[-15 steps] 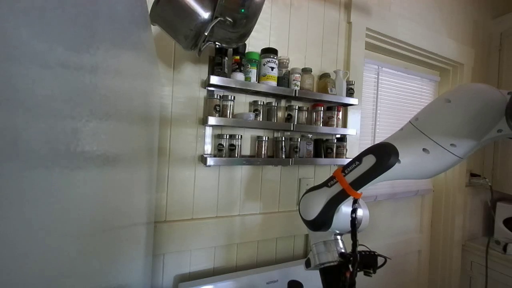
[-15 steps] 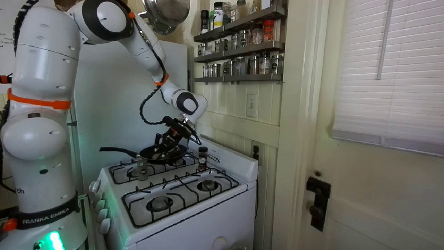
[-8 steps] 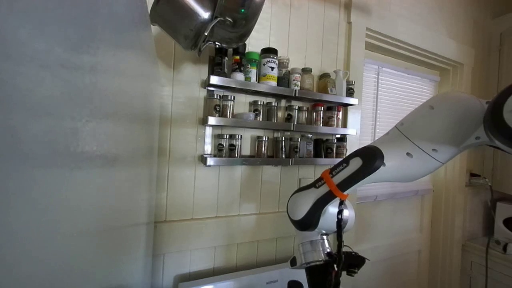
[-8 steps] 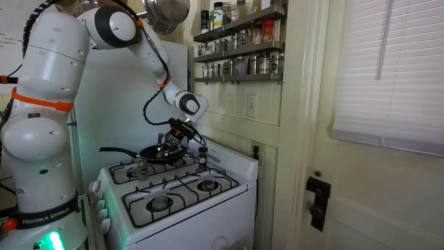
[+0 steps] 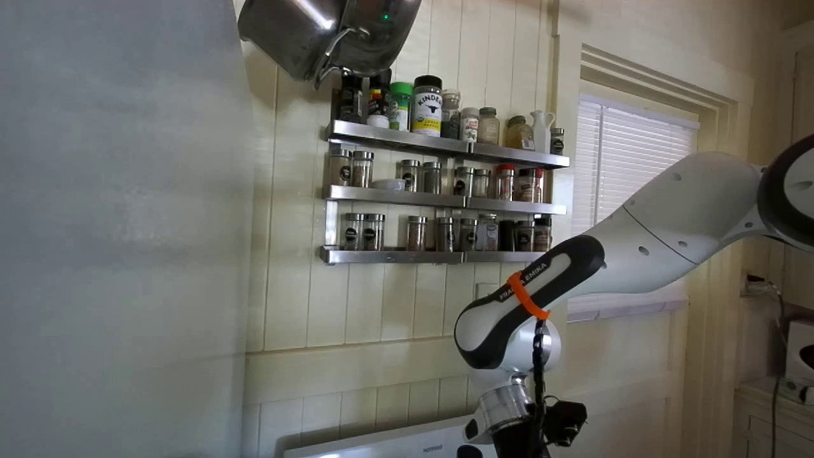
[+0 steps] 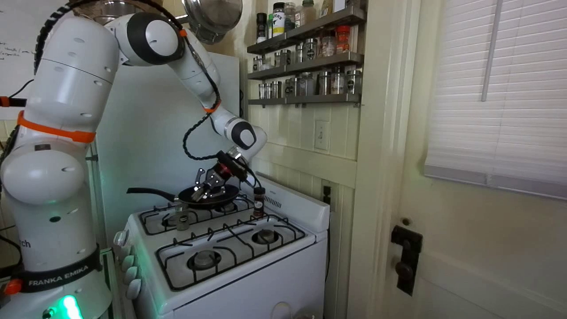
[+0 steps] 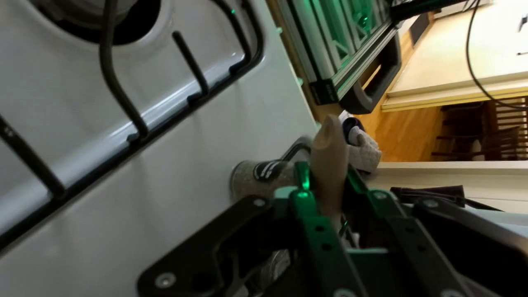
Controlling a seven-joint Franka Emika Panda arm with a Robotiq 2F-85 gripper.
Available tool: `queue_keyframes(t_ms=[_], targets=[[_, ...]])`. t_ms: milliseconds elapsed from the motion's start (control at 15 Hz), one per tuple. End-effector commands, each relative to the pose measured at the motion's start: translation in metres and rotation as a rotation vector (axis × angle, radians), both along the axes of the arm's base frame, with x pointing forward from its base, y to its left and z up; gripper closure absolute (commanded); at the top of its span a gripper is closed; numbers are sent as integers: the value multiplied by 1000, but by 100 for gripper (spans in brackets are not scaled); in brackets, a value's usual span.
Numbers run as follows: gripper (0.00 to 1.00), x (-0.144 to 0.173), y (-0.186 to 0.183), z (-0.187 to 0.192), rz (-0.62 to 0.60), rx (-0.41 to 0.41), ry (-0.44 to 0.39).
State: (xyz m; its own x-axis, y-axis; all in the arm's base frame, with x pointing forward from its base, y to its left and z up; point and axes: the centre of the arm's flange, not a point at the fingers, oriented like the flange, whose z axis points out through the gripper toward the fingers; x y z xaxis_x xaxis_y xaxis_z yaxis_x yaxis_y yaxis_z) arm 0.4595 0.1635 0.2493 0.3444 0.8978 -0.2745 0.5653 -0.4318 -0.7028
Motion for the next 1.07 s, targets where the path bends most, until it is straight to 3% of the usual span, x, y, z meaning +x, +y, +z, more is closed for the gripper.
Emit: queue_keyframes(t_ms=[0, 200, 600, 800, 1000], targets=[[95, -21, -27, 11, -52, -40, 123], [95, -26, -44, 14, -128, -104, 162], [95, -18, -59, 13, -357, -180, 120], [95, -12, -59, 6, -486, -165, 109], [95, -14, -56, -3, -536, -142, 160]])
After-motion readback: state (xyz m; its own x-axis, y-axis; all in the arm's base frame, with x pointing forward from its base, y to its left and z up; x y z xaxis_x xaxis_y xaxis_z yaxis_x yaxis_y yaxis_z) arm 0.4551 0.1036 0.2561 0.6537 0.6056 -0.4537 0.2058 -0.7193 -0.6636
